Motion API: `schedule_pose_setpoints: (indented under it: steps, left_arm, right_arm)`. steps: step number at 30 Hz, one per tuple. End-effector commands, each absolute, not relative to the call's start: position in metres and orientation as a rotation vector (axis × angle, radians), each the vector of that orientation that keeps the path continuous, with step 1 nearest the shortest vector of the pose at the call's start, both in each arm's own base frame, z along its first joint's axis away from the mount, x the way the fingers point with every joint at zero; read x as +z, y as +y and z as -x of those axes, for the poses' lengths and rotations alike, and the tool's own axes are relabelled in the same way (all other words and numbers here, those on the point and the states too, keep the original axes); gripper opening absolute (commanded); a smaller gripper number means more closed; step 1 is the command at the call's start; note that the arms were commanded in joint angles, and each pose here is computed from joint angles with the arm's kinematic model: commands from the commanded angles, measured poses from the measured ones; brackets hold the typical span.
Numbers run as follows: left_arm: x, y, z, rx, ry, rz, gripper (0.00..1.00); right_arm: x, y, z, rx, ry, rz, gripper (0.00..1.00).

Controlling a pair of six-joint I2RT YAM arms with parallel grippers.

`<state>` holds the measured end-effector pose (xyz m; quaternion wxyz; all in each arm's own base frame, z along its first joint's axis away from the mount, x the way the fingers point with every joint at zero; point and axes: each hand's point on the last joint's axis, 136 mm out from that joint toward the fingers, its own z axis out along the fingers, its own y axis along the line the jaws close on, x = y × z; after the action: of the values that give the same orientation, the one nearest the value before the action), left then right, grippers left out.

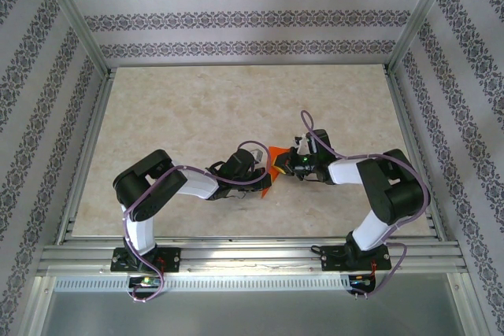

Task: Fold a paper plane with a square sheet of paper (pick it up from the middle)
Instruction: Fold the wing for the fifth time at the center of the table.

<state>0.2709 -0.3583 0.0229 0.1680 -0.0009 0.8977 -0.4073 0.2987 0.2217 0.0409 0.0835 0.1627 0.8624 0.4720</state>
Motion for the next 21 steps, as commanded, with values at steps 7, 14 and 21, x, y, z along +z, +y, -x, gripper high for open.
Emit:
schedule_pose_setpoints:
  steps: [7, 14, 21]
  left_arm:
    - [-0.011, -0.341, -0.247, -1.085, 2.732, 0.027, 0.0]
    - [-0.01, -0.342, -0.245, -1.103, 2.73, 0.0, 0.02]
    - [0.003, -0.353, -0.239, -1.209, 2.697, -0.083, 0.13]
  right_arm:
    - [0.029, 0.22, -0.308, 1.413, 2.575, -0.497, 0.02]
    - [0.007, 0.213, -0.303, 1.367, 2.629, -0.552, 0.03]
    - [-0.013, 0.206, -0.289, 1.292, 2.696, -0.614, 0.0]
